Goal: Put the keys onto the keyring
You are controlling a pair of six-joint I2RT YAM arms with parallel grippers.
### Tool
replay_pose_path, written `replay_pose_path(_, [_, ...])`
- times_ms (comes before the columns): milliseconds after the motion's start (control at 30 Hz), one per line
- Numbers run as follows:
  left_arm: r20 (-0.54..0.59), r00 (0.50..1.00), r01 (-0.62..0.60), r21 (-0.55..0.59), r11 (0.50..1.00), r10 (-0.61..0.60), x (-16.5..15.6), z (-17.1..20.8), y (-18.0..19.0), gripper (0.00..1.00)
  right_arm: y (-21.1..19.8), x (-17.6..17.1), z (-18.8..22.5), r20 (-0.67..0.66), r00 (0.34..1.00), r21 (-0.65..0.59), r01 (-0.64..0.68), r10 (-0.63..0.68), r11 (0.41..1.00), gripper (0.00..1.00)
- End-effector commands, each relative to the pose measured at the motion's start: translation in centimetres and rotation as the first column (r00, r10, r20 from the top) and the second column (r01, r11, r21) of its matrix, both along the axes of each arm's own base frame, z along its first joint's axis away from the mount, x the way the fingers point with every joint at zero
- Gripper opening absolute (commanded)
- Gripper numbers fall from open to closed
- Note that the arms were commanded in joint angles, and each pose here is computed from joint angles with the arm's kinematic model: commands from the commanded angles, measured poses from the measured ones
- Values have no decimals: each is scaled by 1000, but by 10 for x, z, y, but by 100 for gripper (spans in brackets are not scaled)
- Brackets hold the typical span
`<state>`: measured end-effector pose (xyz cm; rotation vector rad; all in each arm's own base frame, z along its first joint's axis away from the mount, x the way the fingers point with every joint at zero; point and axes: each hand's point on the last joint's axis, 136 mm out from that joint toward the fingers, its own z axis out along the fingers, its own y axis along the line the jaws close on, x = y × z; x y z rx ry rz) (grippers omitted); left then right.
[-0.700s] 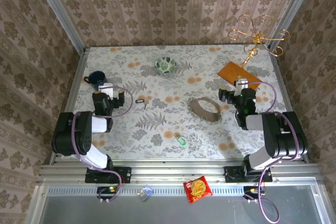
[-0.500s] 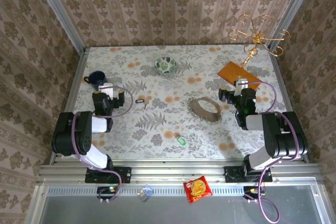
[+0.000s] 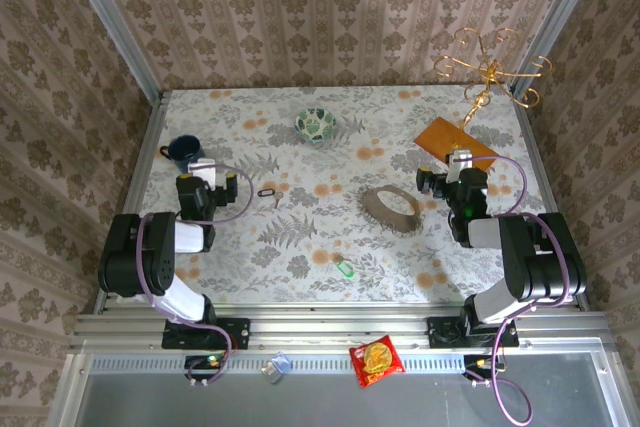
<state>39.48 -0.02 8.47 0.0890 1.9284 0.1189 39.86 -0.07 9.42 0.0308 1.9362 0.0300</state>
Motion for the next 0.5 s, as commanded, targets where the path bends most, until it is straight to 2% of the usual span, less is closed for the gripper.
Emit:
replay_pose_path(0, [32, 999, 21, -26, 999, -20, 4, 11, -1, 100, 3, 1, 4, 13, 1000, 0, -12, 12, 1000, 100])
replay_pose_path(133, [106, 994, 39, -24, 999, -36, -6, 27, -3, 100, -2, -3, 18, 17, 1000, -5, 12, -12, 1000, 100])
replay_pose_path(267, [145, 989, 14, -27, 1000, -10, -20, 58, 2, 100, -2, -8, 49, -37, 999, -6, 25, -25, 1000, 100])
replay_pose_path(333, [149, 989, 11, -30, 999, -7, -23, 74, 1, 100, -1, -11, 62, -54, 997, 38, 47, -45, 998, 99])
replay_pose_path(467, [142, 990, 3, -102, 995, 11, -30, 100, -1, 99, 14, -22, 80, -109, 993, 222, 73, -50, 972, 94])
